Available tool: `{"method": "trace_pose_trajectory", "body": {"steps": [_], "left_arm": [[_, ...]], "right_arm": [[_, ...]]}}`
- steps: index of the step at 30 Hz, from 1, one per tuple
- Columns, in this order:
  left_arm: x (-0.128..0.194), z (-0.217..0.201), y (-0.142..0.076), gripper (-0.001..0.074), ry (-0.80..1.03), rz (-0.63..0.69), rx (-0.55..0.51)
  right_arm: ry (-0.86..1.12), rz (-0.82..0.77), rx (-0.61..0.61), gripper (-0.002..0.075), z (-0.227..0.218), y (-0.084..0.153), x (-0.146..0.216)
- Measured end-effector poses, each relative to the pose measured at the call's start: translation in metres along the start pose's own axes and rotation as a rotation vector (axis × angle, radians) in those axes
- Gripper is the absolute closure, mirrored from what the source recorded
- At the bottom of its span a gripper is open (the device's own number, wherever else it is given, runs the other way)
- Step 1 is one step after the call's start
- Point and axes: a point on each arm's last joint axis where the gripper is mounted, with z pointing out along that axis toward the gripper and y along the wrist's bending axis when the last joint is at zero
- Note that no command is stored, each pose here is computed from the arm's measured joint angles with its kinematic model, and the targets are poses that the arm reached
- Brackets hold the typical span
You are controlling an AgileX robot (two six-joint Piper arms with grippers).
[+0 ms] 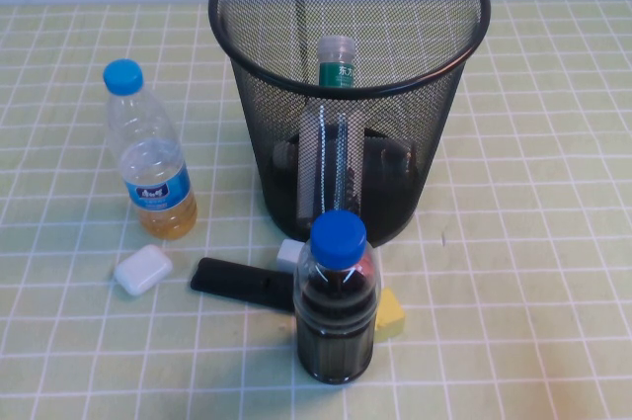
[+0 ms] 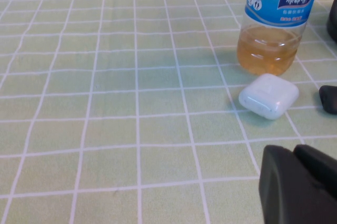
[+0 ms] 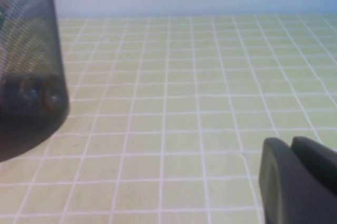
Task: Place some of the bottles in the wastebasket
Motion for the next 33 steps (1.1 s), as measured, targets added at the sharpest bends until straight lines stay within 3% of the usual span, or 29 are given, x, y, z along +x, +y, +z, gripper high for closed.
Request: {"method": "trace_pose_trajectory", "body": {"steps": [8,12,18,33], "left_arm": [[0.000,0.000,0.000,0.0738,0.000,0.000,0.000],[0.000,0.000,0.000,0.0738,0.000,0.000,0.000],[0.000,0.000,0.000,0.0738,0.000,0.000,0.000],[0.000,0.000,0.000,0.0738,0.000,0.000,0.000]], "right_arm": [[0.026,0.145,0.166,0.0726,-0.001,-0.012,0.053],[0.074,0.109,0.213,0.0726,-0.002,-0.015,0.061],[0.105,-0.004,0.217,0.0726,-0.003,-0.016,0.062],[0.109,-0.010,0.216,0.0726,-0.003,-0.016,0.063]]}}
